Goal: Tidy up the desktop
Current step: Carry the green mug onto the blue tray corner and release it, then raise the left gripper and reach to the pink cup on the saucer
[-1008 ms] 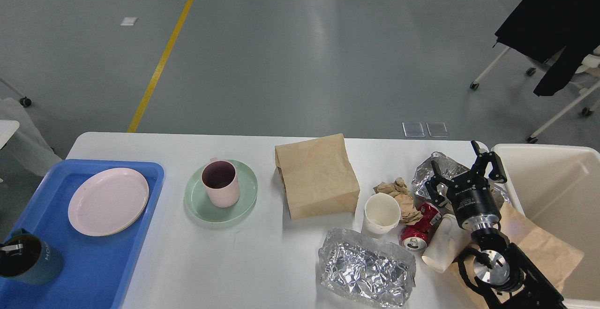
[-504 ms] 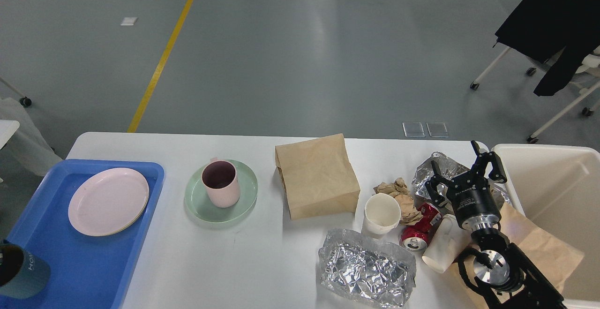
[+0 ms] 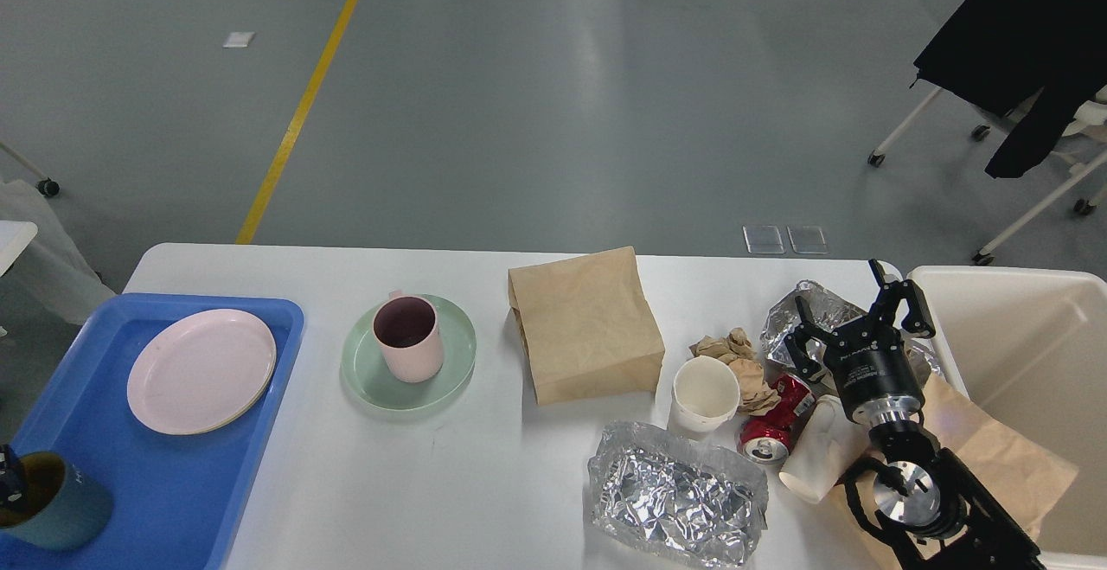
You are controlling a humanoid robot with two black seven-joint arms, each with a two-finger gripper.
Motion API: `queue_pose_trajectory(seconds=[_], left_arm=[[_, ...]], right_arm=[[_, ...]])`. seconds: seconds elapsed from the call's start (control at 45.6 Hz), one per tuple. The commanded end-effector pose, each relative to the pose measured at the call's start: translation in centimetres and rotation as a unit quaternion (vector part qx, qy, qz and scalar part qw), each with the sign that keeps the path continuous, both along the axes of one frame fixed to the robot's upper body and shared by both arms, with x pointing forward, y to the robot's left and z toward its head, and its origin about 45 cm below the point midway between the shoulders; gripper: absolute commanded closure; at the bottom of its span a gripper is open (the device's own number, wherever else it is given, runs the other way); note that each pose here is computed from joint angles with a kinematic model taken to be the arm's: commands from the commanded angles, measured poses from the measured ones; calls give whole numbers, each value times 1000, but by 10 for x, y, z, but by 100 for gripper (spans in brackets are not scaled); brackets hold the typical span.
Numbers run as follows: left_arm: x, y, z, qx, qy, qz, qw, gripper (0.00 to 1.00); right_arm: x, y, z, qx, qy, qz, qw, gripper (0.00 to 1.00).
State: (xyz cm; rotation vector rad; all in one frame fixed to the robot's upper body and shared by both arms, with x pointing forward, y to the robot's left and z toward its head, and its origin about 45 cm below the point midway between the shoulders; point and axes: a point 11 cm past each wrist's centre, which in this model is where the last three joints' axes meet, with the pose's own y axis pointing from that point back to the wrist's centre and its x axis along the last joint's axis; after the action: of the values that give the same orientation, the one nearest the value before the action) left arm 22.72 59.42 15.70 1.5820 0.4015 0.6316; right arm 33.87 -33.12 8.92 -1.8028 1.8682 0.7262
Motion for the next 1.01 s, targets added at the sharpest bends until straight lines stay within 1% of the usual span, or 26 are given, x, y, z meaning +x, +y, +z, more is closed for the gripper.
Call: queue_pose_trajectory(seconds=[0.0,0.066,0.175,0.219,0.285,0.351,0.417,0.482,0.592,0.658,0.745,0.855,0.986], left_arm=[[4,0,5,0,-5,0,1000,15],[8,2,15,-3,-16,6,1000,15],[5,8,37,-4,-29,18,999,14],[12,4,45,-4,-31,11,999,14],[17,-3,56,-9,-23,-3,1000,11],[29,-10,78,-8,-25,-14,1000,9],[34,-15,97,-9,-20,-18,1000,7],[51,-33,119,-12,-8,-41,999,5],[85,-72,160,12,7,-96,995,4],[103,-107,186,11,-3,-117,993,4],[116,-156,208,-9,-19,-137,990,4],[123,-222,229,-31,-29,-180,983,4],[112,-297,244,-80,-38,-224,971,4]], right_arm=[[0,0,0,0,0,0,1000,0],[0,0,0,1,-1,0,1000,0],[0,0,0,0,-1,0,1000,0],[0,0,0,0,-1,0,1000,0],[0,0,0,0,-1,0,1000,0],[0,0,0,0,-1,0,1000,0],[0,1,0,0,0,1,1000,0],[0,0,1,1,-1,0,1000,0],[0,0,0,0,-1,0,1000,0],[0,0,0,0,-1,0,1000,0],[0,0,0,0,-1,0,1000,0],[0,0,0,0,-1,0,1000,0],[0,1,0,0,0,1,1000,0]])
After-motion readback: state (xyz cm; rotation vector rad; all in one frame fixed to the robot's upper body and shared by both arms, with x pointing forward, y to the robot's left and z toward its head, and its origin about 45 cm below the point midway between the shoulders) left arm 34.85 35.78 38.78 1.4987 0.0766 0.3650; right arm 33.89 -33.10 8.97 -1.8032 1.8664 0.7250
